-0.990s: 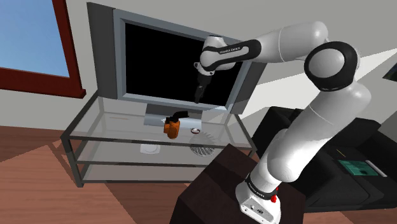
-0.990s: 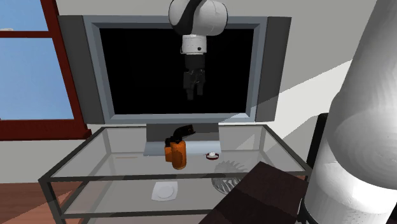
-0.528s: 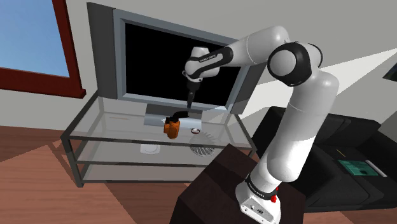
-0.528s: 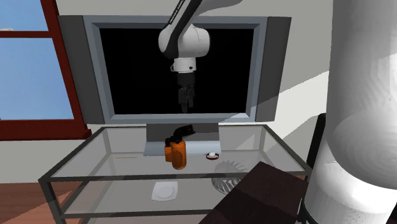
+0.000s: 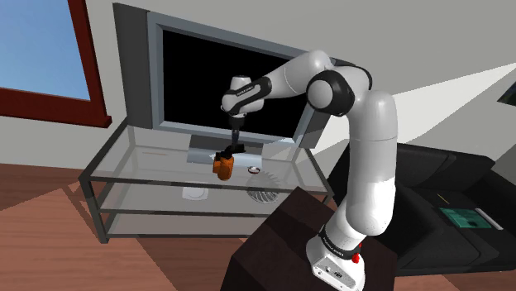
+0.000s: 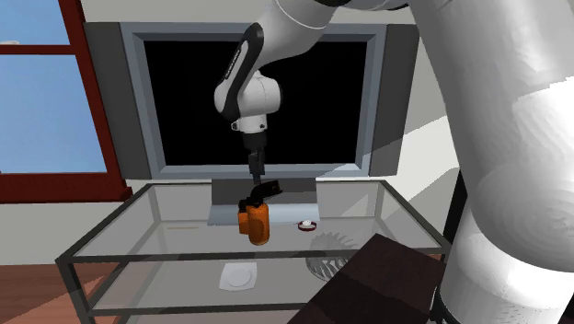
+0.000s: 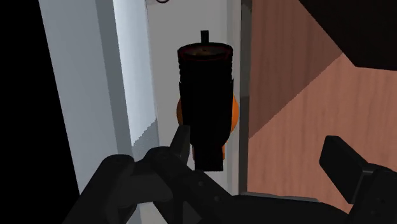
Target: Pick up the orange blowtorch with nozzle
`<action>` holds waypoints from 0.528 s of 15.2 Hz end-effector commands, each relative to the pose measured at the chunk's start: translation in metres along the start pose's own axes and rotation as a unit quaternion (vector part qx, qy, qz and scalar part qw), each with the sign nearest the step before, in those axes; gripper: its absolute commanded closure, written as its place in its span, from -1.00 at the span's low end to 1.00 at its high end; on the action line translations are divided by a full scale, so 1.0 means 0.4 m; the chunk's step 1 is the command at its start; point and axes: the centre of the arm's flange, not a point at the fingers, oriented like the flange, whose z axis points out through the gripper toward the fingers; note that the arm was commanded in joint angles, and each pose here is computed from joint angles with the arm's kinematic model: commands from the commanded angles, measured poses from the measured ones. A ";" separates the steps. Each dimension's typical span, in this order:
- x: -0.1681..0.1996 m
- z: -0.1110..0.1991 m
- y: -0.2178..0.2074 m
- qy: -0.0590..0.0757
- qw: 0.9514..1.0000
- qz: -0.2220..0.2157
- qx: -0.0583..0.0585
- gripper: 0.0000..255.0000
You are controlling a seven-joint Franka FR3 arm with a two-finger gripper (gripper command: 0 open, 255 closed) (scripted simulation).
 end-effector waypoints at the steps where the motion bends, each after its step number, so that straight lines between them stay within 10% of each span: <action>1: 0.046 0.050 0.027 -0.005 1.000 -0.025 0.001 -1.00; 8: 0.149 0.197 0.082 -0.018 0.996 -0.082 0.004 -1.00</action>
